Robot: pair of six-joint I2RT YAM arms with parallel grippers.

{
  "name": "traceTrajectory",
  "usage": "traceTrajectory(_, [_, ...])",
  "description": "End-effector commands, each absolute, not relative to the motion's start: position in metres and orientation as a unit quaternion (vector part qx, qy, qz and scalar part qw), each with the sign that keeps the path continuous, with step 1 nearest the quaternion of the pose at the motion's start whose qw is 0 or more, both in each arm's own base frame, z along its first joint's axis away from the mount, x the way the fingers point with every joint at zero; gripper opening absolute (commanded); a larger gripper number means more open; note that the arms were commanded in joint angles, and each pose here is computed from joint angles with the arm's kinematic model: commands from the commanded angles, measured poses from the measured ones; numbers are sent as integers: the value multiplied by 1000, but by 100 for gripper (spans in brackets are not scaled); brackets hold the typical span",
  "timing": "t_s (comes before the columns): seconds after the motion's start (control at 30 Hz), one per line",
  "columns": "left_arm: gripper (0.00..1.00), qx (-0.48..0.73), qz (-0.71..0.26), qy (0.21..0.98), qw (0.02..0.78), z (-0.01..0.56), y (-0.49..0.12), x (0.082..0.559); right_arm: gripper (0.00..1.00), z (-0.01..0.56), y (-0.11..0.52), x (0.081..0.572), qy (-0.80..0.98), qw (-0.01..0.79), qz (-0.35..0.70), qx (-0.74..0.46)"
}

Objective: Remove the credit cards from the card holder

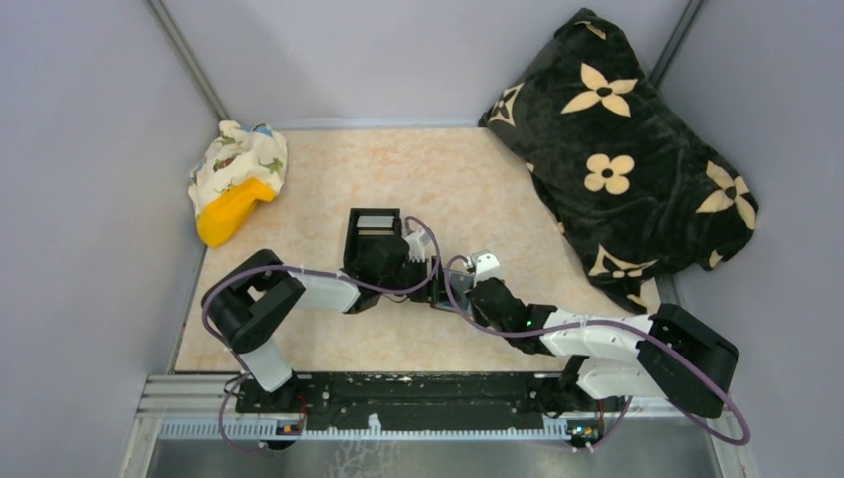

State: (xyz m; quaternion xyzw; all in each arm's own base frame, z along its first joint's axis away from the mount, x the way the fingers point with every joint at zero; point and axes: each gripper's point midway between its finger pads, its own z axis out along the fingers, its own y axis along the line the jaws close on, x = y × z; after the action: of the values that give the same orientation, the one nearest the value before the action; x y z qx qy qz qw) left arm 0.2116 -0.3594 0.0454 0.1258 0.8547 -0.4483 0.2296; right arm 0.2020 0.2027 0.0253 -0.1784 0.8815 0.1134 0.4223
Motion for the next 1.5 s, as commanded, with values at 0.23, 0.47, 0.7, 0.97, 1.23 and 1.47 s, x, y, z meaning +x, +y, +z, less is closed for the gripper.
traceTrajectory(0.23, [67,125,-497,835,203,52,-377,195,0,22,207,200,879,423,137,-171])
traceTrajectory(0.47, [67,122,-538,812,191,64,-386,189,0,20,208,199,879,423,147,-167])
traceTrajectory(0.7, [66,121,-581,785,177,79,-397,183,0,21,205,198,878,424,155,-160])
traceTrajectory(0.97, [66,123,-604,766,186,101,-405,184,0,18,206,196,878,420,162,-161])
traceTrajectory(1.23, [66,123,-611,759,188,107,-411,188,0,18,211,196,877,418,172,-164])
traceTrajectory(1.47, [66,122,-611,760,185,104,-418,191,0,23,211,196,873,426,179,-157])
